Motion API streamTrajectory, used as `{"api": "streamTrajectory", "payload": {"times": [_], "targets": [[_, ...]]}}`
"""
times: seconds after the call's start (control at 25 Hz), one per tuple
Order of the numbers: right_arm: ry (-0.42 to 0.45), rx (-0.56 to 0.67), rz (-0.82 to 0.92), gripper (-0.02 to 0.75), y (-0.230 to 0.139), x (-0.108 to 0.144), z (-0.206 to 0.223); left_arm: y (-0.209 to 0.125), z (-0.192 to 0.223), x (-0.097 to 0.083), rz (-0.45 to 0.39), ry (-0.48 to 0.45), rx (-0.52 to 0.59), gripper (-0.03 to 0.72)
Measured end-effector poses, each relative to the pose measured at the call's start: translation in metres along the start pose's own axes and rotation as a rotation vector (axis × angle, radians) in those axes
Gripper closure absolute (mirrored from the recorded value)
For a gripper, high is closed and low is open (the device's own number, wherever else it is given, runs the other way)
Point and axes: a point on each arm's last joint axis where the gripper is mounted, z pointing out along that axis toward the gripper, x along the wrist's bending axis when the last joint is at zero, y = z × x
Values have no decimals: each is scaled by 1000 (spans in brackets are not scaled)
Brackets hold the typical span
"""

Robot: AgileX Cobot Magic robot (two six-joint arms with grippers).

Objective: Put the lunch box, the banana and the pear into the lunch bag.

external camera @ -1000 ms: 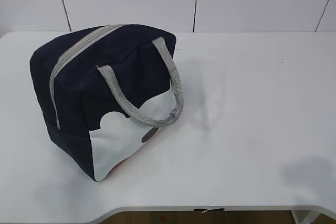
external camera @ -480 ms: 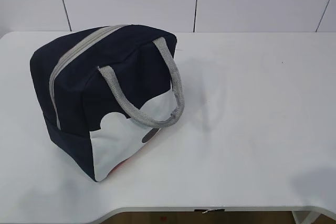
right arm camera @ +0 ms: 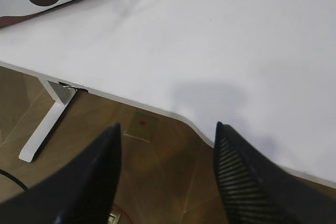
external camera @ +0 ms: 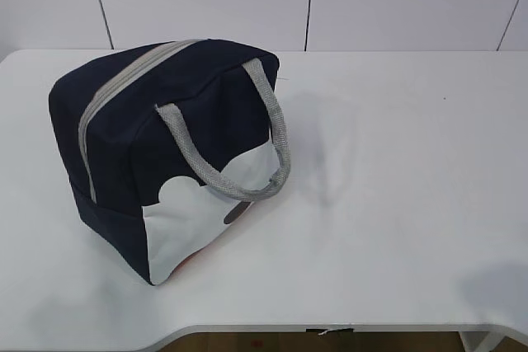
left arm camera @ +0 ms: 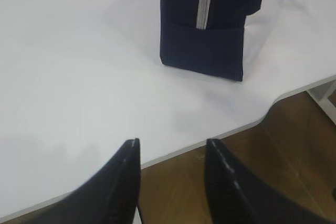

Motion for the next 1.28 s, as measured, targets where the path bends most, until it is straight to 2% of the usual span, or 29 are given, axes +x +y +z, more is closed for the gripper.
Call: {"api": "streamTrajectory", "payload": {"times": [0.16, 0.4, 0.56, 0.72, 0.84, 1.28], "targets": [[0, -2, 0, 286, 0, 0, 0, 0, 0, 0, -1, 2, 0, 380], [-11, -1, 5, 286, 0, 0, 0, 0, 1, 0, -32, 56, 1, 380], [-91, 1, 56, 286, 0, 1, 0, 1, 1, -1, -56, 99, 2, 380], [-182, 4, 114, 286, 1, 2, 1, 1, 1, -1, -59, 101, 1, 380], [-219, 5, 137, 286, 1, 2, 1, 1, 1, -1, -62, 97, 1, 380], [-222, 5, 139, 286, 1, 2, 1, 1, 1, -2, -82, 124, 0, 380]]}}
